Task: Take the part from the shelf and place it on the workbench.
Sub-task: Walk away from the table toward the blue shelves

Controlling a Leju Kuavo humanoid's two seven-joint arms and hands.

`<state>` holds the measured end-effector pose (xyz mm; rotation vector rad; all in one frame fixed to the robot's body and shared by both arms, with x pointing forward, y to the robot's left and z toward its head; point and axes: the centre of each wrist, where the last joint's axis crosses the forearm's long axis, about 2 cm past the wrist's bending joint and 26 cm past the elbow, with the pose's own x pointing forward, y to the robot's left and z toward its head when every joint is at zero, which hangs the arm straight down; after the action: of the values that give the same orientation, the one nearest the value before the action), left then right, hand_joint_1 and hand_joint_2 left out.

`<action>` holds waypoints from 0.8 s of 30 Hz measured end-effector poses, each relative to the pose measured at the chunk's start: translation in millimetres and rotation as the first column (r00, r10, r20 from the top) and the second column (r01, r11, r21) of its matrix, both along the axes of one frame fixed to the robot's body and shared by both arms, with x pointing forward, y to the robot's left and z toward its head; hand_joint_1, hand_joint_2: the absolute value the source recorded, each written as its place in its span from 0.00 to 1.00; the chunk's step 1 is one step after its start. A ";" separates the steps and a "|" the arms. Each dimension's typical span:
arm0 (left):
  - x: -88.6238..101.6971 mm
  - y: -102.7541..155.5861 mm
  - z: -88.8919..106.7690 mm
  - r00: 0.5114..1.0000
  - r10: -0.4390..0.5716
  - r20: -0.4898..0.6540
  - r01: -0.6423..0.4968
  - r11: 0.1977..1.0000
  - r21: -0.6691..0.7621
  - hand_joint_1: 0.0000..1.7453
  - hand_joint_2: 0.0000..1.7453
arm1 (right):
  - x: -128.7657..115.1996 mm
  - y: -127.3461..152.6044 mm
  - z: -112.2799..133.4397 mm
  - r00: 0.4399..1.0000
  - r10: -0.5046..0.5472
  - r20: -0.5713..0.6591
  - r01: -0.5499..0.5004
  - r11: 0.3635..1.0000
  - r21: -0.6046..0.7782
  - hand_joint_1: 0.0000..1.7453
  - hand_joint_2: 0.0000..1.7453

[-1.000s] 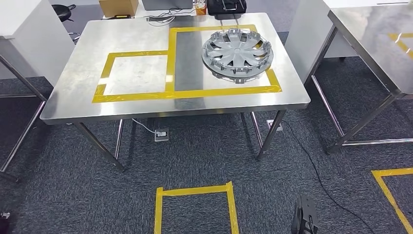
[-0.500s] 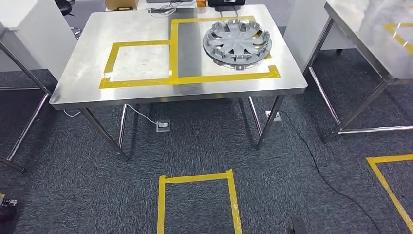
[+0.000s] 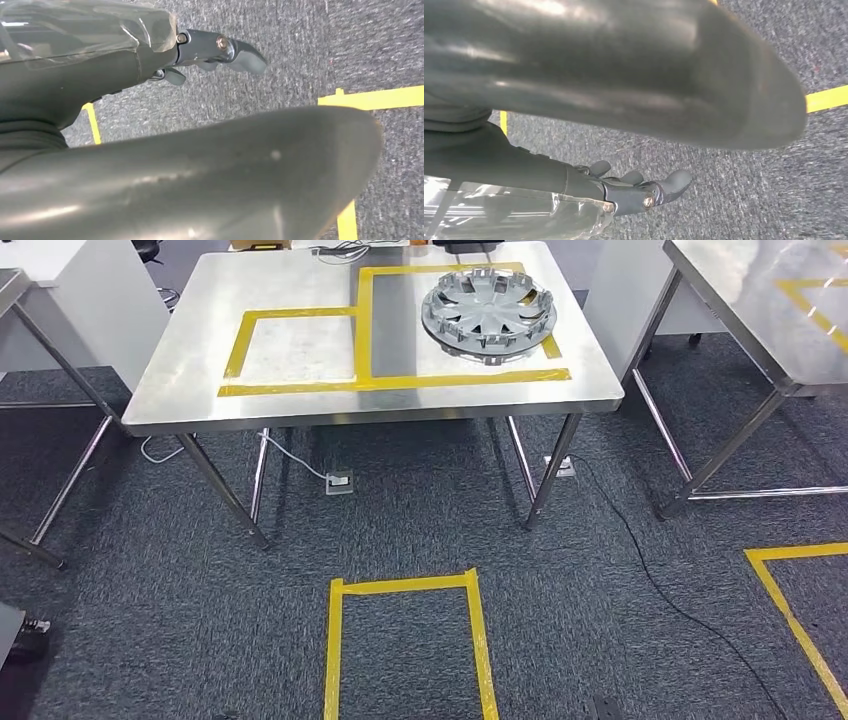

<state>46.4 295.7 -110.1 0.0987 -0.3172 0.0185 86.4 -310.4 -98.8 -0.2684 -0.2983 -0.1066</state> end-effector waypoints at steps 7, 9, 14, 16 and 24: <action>1.5 0.4 0.2 1.000 0.006 0.001 -0.006 1.000 -0.002 0.00 0.00 | -2.7 0.7 -1.6 1.000 -0.011 -0.007 0.011 1.000 0.009 0.00 0.00; 1.4 0.1 0.2 1.000 0.003 0.000 -0.003 1.000 -0.002 0.00 0.00 | -2.6 0.5 -1.8 1.000 -0.013 -0.004 0.014 1.000 0.010 0.00 0.00; 1.3 -1.2 0.1 1.000 0.001 -0.001 -0.001 1.000 -0.006 0.00 0.00 | 0.6 0.3 -1.5 1.000 -0.015 0.009 0.015 1.000 0.012 0.00 0.00; 1.1 -1.6 0.1 1.000 0.001 -0.003 -0.001 1.000 -0.006 0.00 0.00 | 0.8 -0.3 -1.5 1.000 -0.014 0.011 0.014 1.000 0.011 0.00 0.00; -1.1 0.0 -0.1 1.000 -0.003 -0.008 0.003 1.000 0.003 0.00 0.00 | -0.4 0.8 -2.1 1.000 -0.015 0.004 0.015 1.000 0.015 0.00 0.00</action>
<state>45.3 295.7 -110.3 0.1015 -0.3090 0.0142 86.0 -309.6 -100.9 -0.2557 -0.2997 -0.1246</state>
